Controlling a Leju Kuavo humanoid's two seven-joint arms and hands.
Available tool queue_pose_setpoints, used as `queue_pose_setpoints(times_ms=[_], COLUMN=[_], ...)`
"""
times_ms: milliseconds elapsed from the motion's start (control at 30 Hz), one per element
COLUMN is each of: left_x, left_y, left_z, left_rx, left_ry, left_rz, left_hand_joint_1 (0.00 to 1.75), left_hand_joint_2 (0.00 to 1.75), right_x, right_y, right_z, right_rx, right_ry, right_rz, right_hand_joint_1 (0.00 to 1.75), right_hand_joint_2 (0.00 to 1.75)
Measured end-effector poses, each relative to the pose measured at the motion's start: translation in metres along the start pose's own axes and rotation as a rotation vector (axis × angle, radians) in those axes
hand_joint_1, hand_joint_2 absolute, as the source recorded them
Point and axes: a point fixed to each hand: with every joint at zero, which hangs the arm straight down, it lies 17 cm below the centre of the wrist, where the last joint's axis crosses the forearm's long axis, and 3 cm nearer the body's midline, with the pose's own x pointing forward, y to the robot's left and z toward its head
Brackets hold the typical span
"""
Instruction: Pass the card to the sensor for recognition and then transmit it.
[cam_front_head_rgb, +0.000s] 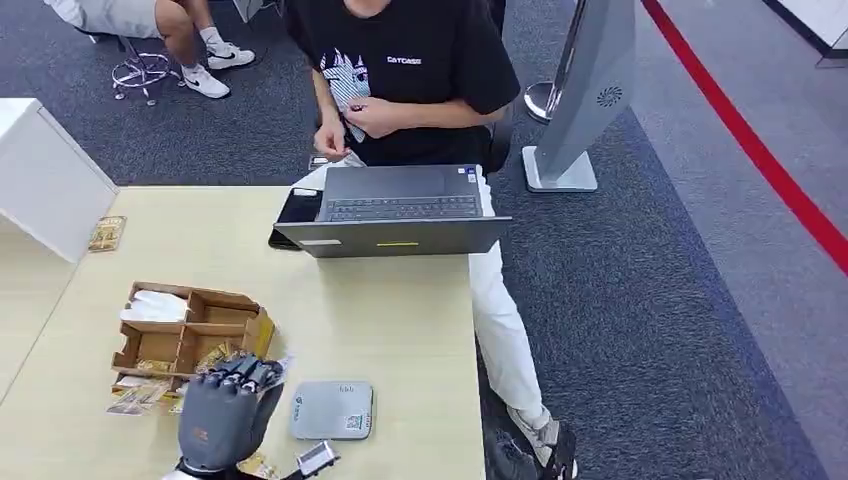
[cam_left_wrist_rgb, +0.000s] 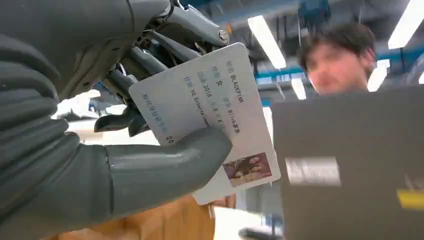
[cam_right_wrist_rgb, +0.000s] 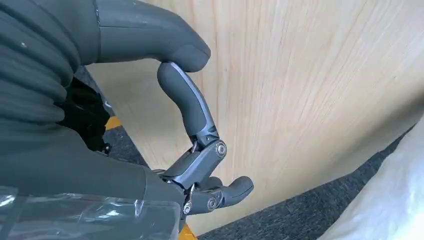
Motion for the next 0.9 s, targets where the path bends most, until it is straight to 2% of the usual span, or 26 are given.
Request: queue_pose_setpoints(times_ms=[167,333,733,900], left_x=[0.026,0.047,0.058,0.056], left_y=[-0.050,-0.080,-0.091,-0.078], left_z=[0.020,0.033,0.032,0.022], left_rx=[-0.127,-0.207,-0.228,-0.187], left_ry=[-0.013,-0.040,-0.057,-0.070], left_rz=[0.068,0.103,0.128,0.088], left_hand_joint_1=[1.75,1.75,1.75,1.75], left_hand_joint_2=[1.75,1.75,1.75,1.75], right_x=[0.002,0.002,0.002,0.002], right_y=[0.001,0.003,0.004,0.005], right_z=[0.000,-0.001,-0.001,-0.002], right_rx=[0.002,0.004,0.007,0.008], right_ry=[-0.012,-0.014,-0.016,-0.016], right_rz=[0.018,0.028,0.041,0.047], right_hand_joint_1=[0.00,0.00,0.00,0.00], right_hand_joint_2=[1.75,1.75,1.75,1.75])
